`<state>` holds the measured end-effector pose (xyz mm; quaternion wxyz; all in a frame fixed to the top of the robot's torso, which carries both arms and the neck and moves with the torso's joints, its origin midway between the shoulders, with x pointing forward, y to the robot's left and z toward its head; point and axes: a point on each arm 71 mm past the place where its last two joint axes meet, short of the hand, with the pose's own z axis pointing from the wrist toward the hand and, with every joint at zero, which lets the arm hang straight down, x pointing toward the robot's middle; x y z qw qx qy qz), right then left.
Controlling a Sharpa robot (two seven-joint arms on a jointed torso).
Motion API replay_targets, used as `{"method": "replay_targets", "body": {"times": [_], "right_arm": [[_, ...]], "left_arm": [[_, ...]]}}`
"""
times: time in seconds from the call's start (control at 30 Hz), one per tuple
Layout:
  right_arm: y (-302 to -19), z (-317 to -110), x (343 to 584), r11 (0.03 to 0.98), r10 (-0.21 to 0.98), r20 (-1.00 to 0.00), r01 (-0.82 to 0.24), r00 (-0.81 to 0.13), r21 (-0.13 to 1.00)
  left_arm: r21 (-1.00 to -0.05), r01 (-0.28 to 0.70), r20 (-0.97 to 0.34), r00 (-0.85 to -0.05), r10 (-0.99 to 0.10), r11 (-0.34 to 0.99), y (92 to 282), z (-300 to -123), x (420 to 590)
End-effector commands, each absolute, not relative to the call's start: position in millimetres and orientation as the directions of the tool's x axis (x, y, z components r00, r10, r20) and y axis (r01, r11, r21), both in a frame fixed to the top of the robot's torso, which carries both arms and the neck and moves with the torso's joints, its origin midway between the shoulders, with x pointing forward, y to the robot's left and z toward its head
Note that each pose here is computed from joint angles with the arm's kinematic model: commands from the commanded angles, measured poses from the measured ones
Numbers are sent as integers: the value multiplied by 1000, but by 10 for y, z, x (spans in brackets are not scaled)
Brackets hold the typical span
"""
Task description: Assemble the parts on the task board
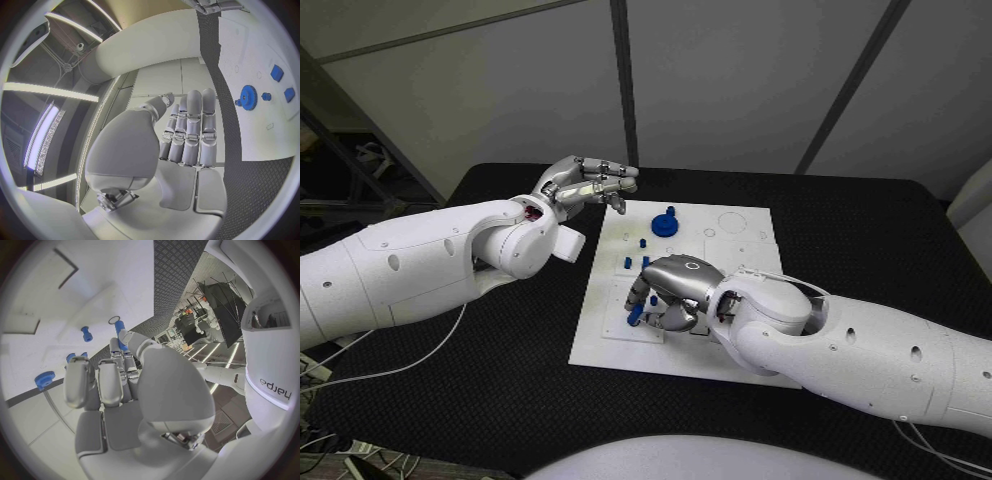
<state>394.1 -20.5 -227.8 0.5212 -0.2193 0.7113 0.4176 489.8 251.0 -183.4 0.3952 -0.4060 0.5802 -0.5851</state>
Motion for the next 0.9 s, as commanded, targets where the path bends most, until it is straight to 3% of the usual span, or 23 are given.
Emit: {"method": "replay_targets", "body": {"times": [0.03, 0.63, 0.9], "right_arm": [[-199, -2292, 3932, 550, 92, -928, -758, -362, 350], [-195, -2311, 3956, 583, 50, -947, -761, -317, 285], [-146, -2325, 3937, 565, 33, -940, -770, -339, 297]], "left_arm": [[-1000, -3, 22, -369, -929, -23, 2499, -1820, 4899], [-1000, -3, 22, -368, -930, -23, 2509, -1819, 4897], [-1000, -5, 23, -370, -929, -23, 2506, -1820, 4895]]}}
